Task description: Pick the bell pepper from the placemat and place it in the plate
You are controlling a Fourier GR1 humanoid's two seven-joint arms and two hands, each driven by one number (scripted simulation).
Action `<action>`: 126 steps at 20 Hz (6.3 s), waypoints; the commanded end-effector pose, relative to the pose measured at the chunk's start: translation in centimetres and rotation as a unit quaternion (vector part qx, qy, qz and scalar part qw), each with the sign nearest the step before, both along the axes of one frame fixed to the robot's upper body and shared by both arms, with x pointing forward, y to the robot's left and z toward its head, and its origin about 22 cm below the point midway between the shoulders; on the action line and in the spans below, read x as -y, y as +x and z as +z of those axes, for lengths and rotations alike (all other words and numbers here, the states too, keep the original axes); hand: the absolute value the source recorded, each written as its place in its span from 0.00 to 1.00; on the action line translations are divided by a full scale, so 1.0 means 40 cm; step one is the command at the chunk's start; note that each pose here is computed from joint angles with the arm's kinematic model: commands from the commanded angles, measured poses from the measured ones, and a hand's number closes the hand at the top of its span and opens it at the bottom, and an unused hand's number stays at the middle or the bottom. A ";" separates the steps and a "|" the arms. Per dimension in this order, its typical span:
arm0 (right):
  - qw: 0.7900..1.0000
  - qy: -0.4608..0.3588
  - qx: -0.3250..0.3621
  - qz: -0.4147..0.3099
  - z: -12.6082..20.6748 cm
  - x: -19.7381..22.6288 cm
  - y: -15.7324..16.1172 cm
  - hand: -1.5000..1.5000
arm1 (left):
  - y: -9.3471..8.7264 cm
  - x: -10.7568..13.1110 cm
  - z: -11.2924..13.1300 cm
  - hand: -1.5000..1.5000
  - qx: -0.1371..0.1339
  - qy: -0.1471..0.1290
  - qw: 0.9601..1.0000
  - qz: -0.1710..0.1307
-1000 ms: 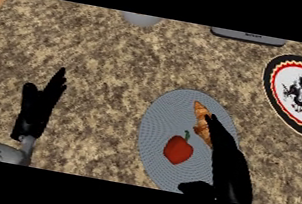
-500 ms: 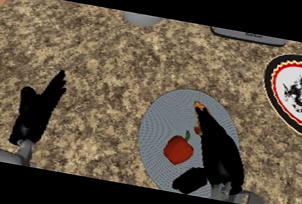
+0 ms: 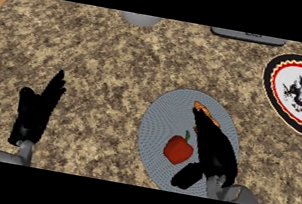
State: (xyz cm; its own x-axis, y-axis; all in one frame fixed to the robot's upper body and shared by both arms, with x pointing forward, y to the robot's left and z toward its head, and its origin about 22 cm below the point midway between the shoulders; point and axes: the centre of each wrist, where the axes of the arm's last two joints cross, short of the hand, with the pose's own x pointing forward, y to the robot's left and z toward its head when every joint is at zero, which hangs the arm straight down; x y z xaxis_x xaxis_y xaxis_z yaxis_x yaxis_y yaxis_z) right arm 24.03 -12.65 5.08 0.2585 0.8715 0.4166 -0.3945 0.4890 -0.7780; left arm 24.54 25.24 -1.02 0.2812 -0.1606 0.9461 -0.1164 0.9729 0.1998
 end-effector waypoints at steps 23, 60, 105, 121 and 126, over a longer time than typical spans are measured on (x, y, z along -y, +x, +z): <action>0.998 -0.043 0.031 0.038 -0.069 -0.008 0.030 1.00 | 0.025 -0.056 -0.002 0.50 0.001 0.001 1.000 0.001; 0.923 -0.053 0.365 -0.112 0.211 0.716 0.354 1.00 | -0.004 -0.001 -0.023 0.50 -0.003 -0.003 1.000 -0.012; 0.874 0.366 0.312 -0.065 0.068 1.021 0.155 0.00 | 0.036 0.019 0.023 0.50 0.008 -0.010 1.000 -0.027; 0.895 0.310 0.310 -0.081 0.036 0.968 0.194 0.00 | 0.028 0.080 -0.025 0.50 0.004 -0.007 0.999 -0.033; 0.895 0.299 0.316 -0.095 0.008 0.988 0.156 0.00 | 0.014 0.011 0.004 0.50 0.009 0.000 1.000 -0.025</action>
